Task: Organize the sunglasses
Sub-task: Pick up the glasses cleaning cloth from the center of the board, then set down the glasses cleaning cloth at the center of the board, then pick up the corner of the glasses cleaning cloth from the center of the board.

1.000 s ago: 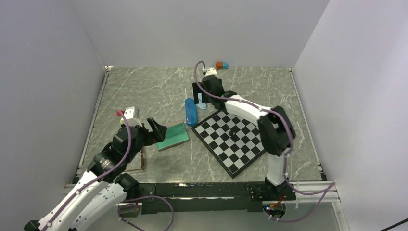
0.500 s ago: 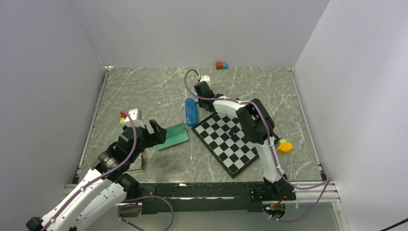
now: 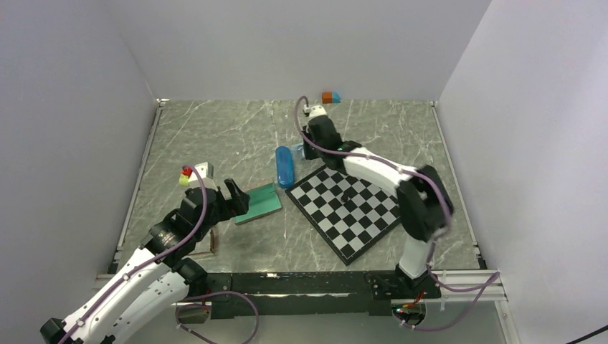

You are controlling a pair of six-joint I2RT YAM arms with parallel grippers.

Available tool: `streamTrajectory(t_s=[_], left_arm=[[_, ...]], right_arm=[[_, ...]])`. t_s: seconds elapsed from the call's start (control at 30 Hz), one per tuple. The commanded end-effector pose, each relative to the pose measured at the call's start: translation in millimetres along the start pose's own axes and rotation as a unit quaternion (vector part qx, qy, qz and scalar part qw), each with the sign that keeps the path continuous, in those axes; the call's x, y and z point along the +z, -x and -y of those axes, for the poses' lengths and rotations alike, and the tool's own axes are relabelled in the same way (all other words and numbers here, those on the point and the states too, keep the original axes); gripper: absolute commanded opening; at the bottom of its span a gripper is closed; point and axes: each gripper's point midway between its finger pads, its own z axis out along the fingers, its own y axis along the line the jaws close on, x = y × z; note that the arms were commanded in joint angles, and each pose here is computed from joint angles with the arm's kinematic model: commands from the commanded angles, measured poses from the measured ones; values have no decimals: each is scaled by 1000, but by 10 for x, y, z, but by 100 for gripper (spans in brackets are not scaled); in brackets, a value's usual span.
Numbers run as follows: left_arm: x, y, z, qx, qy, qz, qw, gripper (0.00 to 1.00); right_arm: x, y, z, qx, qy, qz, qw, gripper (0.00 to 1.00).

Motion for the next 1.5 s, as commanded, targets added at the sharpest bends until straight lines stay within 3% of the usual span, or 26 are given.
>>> streamTrajectory(t_s=[0.0, 0.1, 0.2, 0.3, 0.43, 0.6, 0.67, 0.73, 0.83, 0.9, 0.93, 1.0, 1.17, 1.37, 1.47], left_arm=[[-27, -48, 92, -10, -23, -17, 1000, 99], [-42, -139, 110, -8, -38, -31, 999, 99], [-61, -226, 140, -8, -58, -43, 997, 99], [-90, -309, 124, -13, -62, -58, 996, 99], [-125, -411, 24, -19, -48, -72, 996, 99], [-154, -513, -89, -34, -27, -84, 995, 99], [-168, -545, -93, -33, -26, -94, 995, 99], [-180, -558, -116, -32, -18, -100, 994, 99], [-197, -574, -167, -31, -3, -106, 994, 99], [-199, -620, -195, -28, 4, -118, 993, 99], [-201, -659, -199, -26, 6, -127, 991, 99], [-198, -750, -195, -19, 4, -151, 988, 99], [-182, -1022, -133, -7, -13, -218, 976, 99], [-119, -1265, -90, -31, -35, -249, 967, 99], [-117, -1333, -107, -34, -37, -257, 965, 99]], right_arm=[[-722, 32, -390, 18, 129, 1, 991, 0], [-1092, -386, -614, 32, 207, -53, 976, 0], [-1512, -692, -908, 0, 280, -74, 957, 0], [-2000, -933, -1286, -64, 366, -94, 924, 0], [-2614, -1169, -1752, -112, 486, -111, 860, 0], [-2850, -1245, -2076, -83, 570, -113, 809, 1], [-2736, -1398, -2046, -61, 551, -148, 819, 7], [-2431, -1625, -1834, -41, 469, -187, 862, 13], [-1883, -1754, -1076, -16, 243, -191, 951, 25], [-1712, -1660, -451, -20, 65, -154, 986, 48], [-1736, -1627, -312, -19, 28, -148, 988, 56], [-1790, -1575, -325, -25, 32, -139, 989, 65], [-1872, -1571, -872, -62, 179, -116, 975, 66], [-1951, -1718, -1265, -175, 230, -104, 952, 68], [-2064, -1961, -1423, -222, 271, -126, 928, 67]])
